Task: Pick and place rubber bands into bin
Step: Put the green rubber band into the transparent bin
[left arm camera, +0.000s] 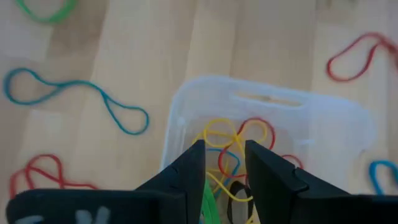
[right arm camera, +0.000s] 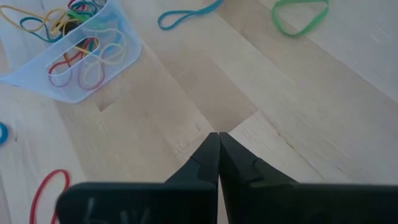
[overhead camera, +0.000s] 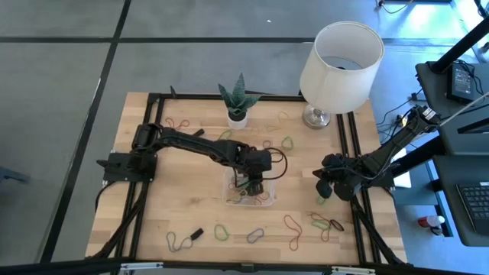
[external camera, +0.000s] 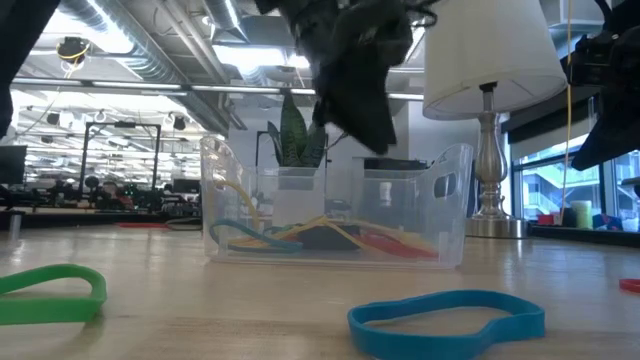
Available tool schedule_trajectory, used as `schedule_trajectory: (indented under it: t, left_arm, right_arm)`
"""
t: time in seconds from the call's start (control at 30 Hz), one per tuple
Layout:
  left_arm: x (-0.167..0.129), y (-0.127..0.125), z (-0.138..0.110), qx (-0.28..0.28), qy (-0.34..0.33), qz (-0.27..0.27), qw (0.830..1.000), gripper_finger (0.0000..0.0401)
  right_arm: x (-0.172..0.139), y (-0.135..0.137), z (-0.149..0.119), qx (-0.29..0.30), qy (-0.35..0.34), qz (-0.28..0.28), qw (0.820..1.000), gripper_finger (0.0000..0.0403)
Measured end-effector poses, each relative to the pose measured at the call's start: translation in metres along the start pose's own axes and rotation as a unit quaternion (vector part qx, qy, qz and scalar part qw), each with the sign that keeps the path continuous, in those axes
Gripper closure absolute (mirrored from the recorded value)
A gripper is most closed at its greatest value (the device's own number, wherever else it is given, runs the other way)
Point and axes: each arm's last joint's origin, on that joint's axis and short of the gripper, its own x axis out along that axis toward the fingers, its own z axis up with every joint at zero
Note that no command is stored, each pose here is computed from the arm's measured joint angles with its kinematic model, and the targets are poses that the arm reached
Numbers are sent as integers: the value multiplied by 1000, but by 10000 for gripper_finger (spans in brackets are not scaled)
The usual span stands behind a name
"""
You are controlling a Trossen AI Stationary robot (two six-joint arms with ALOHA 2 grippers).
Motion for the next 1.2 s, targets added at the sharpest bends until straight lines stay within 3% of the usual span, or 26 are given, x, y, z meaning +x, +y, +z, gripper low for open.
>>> schedule_trajectory:
  t: [0.1, 0.23, 0.37, 0.63, 0.9, 1.2]
  left_arm:
    - [-20, 4, 10, -32, -11, 13, 999, 299]
    - [-41, 16, 6, -92, 11, 74, 993, 317]
    - [-61, 30, -3, -90, 58, 107, 988, 340]
    - [-83, 73, -24, -99, 81, 167, 978, 378]
    - [-99, 121, -62, -150, 34, 168, 974, 367]
    - [-85, 170, -103, -206, -2, 180, 962, 326]
  right_arm:
    - [0, 1, 0, 3, -1, 3, 1000, 396]
    - [1, 1, 0, 1, 0, 2, 1000, 396]
    - [3, 2, -1, -2, 1, -4, 1000, 396]
    - [8, 8, -4, -1, 1, -6, 1000, 396]
    - [10, 10, -5, -3, 2, -7, 1000, 396]
    - [10, 10, -5, -3, 1, -7, 1000, 396]
